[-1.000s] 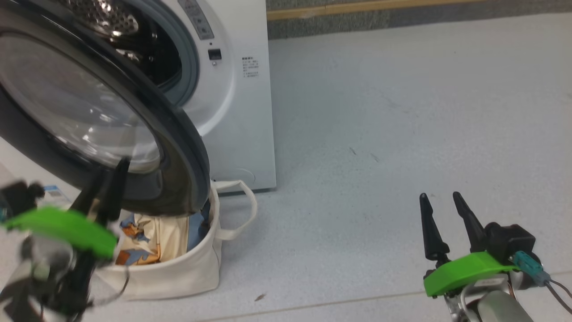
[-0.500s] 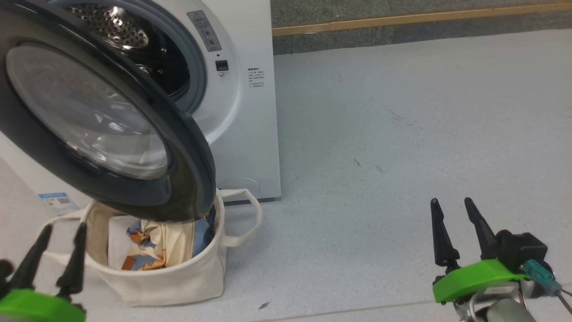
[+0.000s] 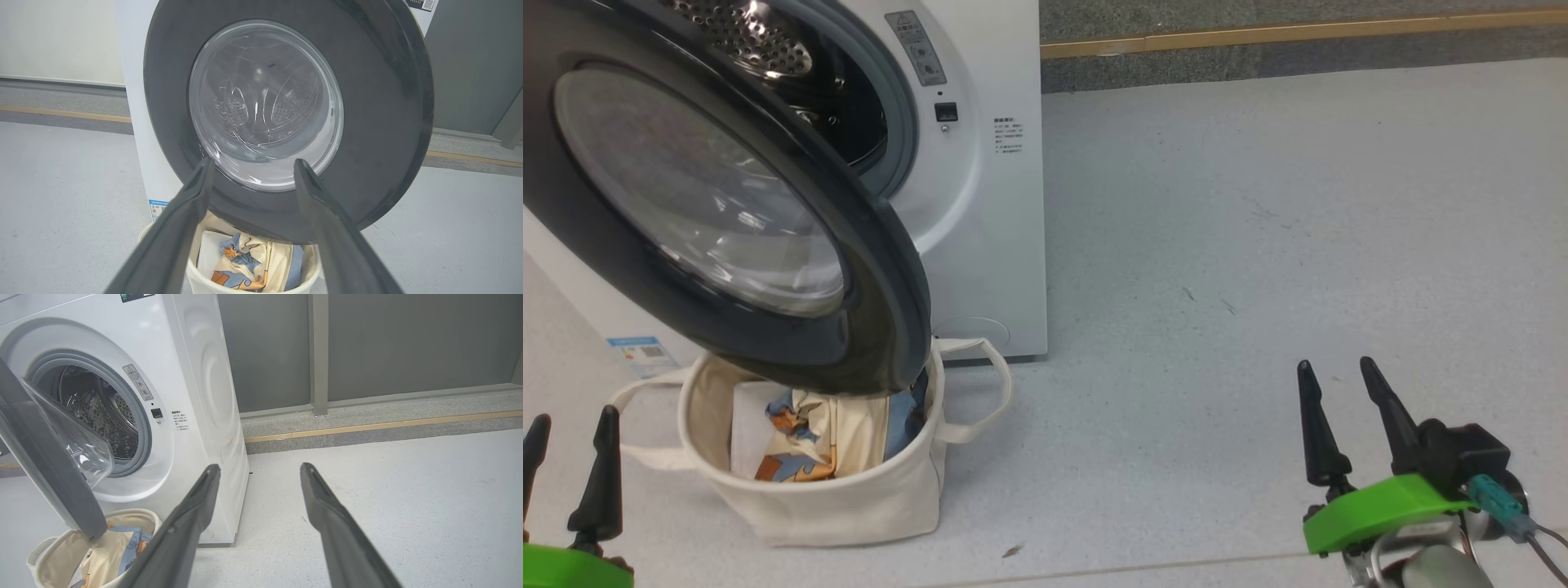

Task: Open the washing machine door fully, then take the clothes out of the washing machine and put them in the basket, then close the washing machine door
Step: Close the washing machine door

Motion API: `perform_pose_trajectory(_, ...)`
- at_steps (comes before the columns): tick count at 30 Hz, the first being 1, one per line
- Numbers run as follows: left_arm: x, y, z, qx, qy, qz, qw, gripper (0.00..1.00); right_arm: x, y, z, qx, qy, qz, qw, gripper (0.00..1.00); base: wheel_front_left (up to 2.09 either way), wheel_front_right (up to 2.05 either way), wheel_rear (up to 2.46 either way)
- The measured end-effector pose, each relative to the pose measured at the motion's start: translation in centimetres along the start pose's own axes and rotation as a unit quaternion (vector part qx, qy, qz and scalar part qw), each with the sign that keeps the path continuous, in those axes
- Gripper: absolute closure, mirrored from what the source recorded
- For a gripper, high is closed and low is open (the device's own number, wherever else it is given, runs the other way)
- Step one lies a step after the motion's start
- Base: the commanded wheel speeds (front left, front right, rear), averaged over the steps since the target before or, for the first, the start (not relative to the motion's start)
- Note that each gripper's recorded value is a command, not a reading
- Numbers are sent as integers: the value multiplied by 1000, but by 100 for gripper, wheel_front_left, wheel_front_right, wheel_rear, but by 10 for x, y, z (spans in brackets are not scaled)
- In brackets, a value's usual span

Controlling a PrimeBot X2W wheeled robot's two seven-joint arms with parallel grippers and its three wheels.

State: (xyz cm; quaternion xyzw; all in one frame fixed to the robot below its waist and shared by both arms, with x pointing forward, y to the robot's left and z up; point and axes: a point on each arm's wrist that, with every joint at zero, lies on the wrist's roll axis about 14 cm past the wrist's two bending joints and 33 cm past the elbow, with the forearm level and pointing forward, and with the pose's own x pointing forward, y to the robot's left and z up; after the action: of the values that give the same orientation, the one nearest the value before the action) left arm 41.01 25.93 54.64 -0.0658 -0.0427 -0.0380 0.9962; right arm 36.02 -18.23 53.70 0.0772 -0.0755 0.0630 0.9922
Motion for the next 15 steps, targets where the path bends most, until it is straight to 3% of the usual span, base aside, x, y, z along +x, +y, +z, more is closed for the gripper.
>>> perform_pose_trajectory(15,-5,4,-8,-4,12,4,1000,0,5,7,-1,1,1,10,1000,0,0,0,0)
